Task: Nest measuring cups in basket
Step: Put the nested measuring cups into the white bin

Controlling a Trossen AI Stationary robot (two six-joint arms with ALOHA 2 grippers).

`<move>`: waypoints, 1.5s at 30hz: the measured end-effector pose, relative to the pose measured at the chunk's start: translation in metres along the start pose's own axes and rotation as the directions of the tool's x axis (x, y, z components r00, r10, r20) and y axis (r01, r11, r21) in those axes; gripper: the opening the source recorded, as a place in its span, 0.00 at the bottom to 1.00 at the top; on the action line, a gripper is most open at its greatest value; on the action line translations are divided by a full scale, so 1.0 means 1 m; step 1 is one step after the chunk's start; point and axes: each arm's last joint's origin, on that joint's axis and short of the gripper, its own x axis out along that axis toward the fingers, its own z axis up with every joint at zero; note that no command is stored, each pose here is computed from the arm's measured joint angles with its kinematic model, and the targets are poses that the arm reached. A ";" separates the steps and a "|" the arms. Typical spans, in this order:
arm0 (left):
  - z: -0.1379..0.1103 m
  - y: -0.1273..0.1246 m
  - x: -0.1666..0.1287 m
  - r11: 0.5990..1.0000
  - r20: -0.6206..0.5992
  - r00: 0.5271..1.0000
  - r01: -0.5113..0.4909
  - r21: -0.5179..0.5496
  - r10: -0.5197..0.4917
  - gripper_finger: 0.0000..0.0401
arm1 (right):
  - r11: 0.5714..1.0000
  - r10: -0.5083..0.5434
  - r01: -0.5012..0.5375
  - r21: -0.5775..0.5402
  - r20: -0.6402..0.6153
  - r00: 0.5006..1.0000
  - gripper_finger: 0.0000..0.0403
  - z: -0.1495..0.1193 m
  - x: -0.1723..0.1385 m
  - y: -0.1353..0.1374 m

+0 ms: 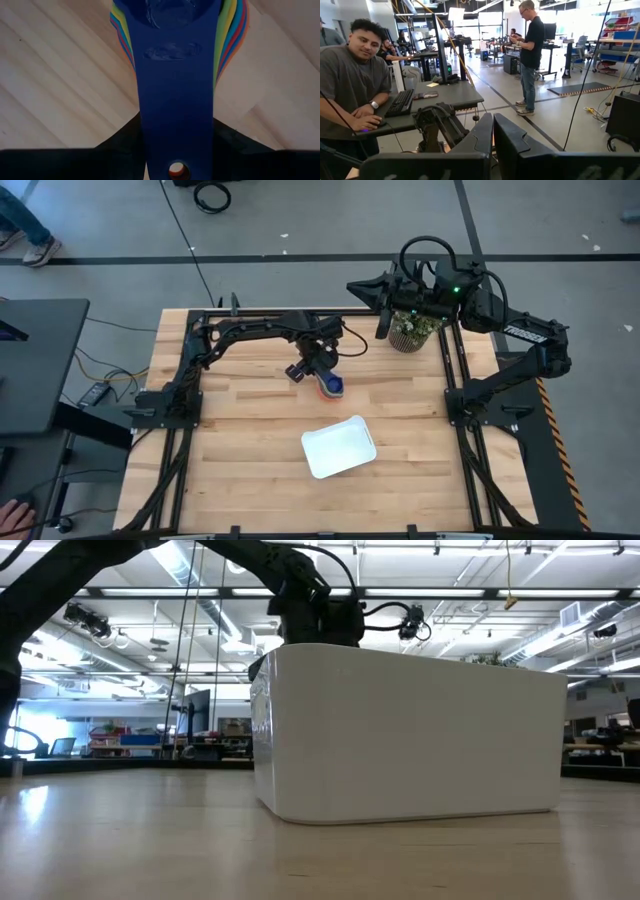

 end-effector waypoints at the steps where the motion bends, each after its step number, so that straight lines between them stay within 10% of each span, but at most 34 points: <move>1: 0.000 0.000 0.001 1.000 0.000 1.000 0.002 0.000 -0.002 0.36 | 1.000 0.000 0.000 0.000 0.000 1.000 0.06 0.000 0.000 0.000; 34: 0.011 -0.007 0.041 1.000 -0.014 1.000 -0.019 0.016 0.019 0.35 | 1.000 0.000 0.000 0.000 0.000 1.000 0.06 0.000 0.000 0.000; 45: 0.010 -0.006 0.041 0.986 -0.055 0.997 -0.053 -0.156 0.045 0.42 | 1.000 0.000 0.000 0.000 0.000 1.000 0.06 0.000 0.000 0.000</move>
